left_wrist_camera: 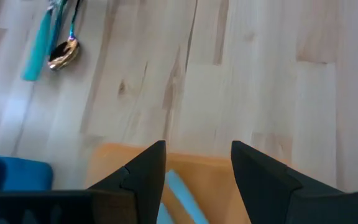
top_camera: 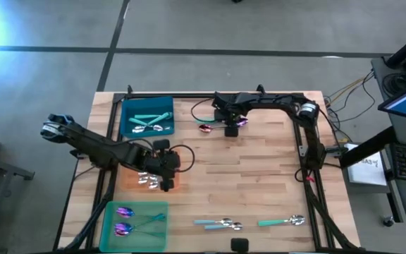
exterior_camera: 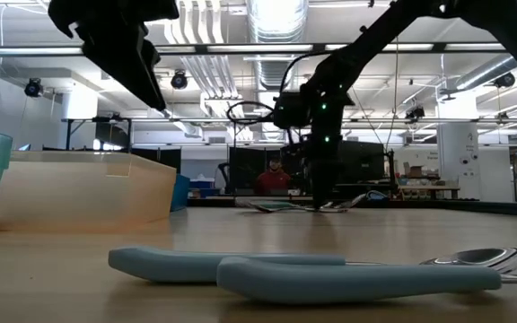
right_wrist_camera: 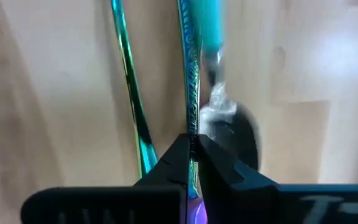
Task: Sort silverware by color (type)
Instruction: Put the violet spoon into the green bin
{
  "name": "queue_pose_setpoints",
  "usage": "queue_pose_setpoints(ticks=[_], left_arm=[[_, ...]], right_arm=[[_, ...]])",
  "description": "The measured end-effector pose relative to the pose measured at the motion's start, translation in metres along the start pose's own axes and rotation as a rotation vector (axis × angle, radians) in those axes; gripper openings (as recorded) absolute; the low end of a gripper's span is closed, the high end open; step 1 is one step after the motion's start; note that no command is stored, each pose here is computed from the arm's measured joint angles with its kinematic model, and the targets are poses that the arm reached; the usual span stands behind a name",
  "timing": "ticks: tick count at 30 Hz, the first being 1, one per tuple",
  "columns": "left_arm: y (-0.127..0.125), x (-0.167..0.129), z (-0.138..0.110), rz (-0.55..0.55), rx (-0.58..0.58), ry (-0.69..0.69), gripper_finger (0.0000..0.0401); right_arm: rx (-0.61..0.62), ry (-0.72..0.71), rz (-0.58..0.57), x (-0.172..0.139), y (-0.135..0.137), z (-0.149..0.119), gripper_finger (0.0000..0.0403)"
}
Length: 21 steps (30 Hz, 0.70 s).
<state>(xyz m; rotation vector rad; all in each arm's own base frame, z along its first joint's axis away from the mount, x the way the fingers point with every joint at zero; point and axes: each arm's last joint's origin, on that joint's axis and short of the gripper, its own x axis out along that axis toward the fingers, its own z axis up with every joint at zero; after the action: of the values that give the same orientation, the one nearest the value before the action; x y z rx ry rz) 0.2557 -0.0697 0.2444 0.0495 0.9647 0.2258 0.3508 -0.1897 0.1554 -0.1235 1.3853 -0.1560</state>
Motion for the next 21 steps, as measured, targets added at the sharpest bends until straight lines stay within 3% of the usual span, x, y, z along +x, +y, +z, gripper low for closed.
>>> queue_pose_setpoints(ticks=[11, 16, 21], left_arm=[[0.010, 0.003, -0.032, -0.060, -0.108, -0.194, 0.0166], [0.018, 0.004, -0.052, -0.051, -0.139, -0.394, 0.0166], [0.028, -0.001, -0.061, 0.054, -0.174, -0.669, 0.0166]], right_arm=[[0.146, -0.110, -0.003, -0.072, 0.028, 0.006, 0.0009], [0.158, -0.277, -0.006, -0.098, 0.064, 0.027, 0.0009], [0.075, -0.553, -0.007, -0.123, 0.115, 0.058, 0.0009]])
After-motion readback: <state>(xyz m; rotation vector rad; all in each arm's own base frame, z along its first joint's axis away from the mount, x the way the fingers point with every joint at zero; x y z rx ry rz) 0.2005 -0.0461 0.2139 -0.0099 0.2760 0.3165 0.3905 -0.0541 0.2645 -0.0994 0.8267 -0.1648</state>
